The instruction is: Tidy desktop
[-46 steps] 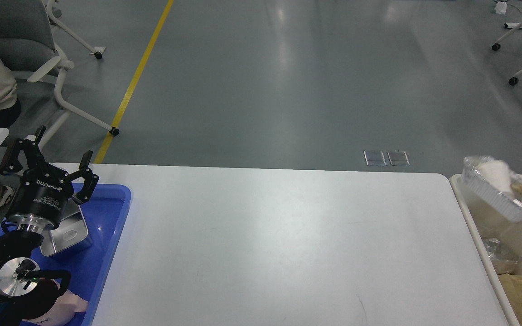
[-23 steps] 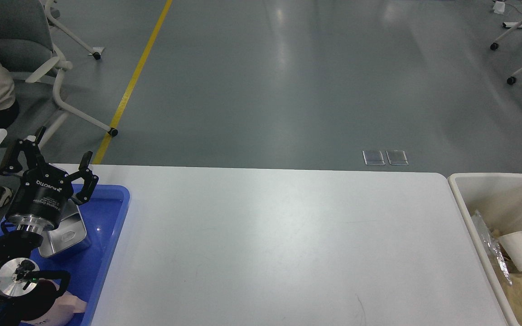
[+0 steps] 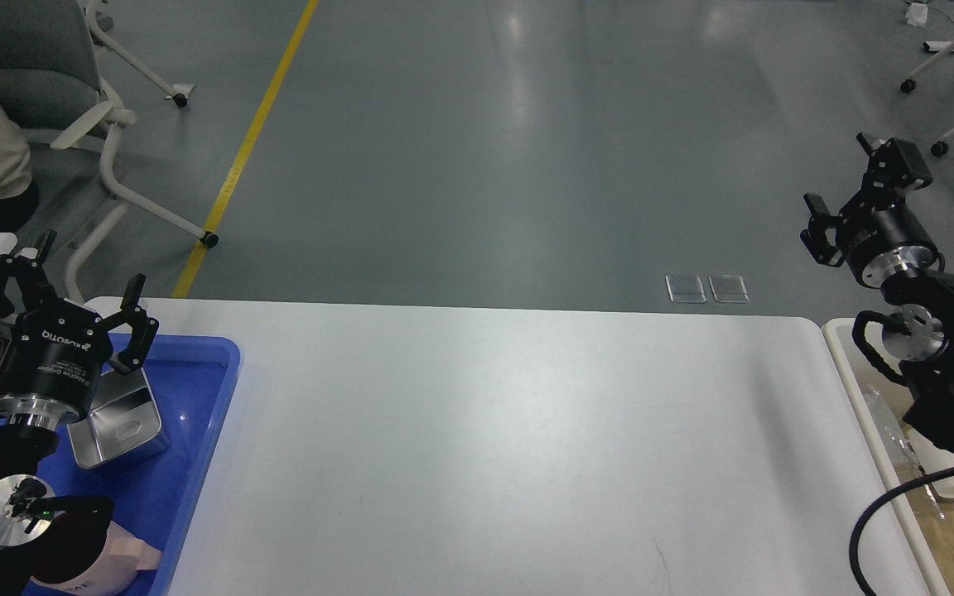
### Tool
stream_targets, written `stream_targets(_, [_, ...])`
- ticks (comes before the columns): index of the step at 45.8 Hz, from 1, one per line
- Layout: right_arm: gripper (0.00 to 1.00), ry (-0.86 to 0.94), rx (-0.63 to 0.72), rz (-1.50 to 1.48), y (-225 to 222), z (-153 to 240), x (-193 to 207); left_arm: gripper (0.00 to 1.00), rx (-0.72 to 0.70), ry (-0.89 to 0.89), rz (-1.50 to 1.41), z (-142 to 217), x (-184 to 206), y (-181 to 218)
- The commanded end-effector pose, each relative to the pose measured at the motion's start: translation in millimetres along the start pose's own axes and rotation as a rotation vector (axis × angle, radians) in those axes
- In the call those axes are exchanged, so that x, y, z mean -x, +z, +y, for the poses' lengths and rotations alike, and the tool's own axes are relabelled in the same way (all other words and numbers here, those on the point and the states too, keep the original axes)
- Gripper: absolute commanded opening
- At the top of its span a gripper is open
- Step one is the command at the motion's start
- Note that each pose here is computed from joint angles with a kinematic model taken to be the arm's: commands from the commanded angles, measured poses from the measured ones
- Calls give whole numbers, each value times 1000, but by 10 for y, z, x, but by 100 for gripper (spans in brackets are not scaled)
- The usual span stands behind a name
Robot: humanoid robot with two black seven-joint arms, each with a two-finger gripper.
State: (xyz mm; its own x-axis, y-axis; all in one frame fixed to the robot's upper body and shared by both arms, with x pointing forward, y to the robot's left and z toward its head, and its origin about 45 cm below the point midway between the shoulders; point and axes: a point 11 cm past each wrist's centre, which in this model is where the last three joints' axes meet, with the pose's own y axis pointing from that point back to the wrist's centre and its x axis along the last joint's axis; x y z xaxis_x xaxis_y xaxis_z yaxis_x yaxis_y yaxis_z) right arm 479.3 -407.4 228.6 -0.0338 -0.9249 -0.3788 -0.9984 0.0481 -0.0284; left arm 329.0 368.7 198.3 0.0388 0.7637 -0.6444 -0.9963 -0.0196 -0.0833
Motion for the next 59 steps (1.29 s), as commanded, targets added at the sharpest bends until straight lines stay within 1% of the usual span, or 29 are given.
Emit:
stream_targets(1, [100, -27, -124, -288, -81, 36, 157, 96, 5, 4, 2, 13, -10, 12])
stream_targets(6, [100, -110, -165, -454, -37, 215, 396, 96, 5, 5, 5, 16, -12, 15])
stream_targets(8, [100, -141, -185, -516, -36, 343, 460, 96, 5, 6, 5, 16, -13, 15])
stream_targets(16, [100, -145, -194, -639, 89, 733, 438, 96, 4, 24, 8, 69, -70, 4])
stream_targets(21, [100, -126, -174, -642, 171, 839, 344, 96, 4, 25, 9, 73, -74, 6])
stream_targets(30, [100, -120, -91, -606, 260, 1061, 187, 96, -1, 22, 12, 65, -59, -12])
stream_targets(35, [100, -119, -49, -612, 367, 1236, 178, 96, -4, 23, 12, 70, -63, -17])
stream_targets(44, [100, -91, 4, -579, 441, 1575, 1, 96, -4, 12, 8, 39, -33, -5])
stream_targets(51, [100, -84, -11, -557, 300, 1637, -103, 96, -16, 11, 9, 19, -11, -32])
stream_targets(59, [100, -85, -8, -574, 284, 1634, -52, 96, -39, 2, 21, 28, 34, -48])
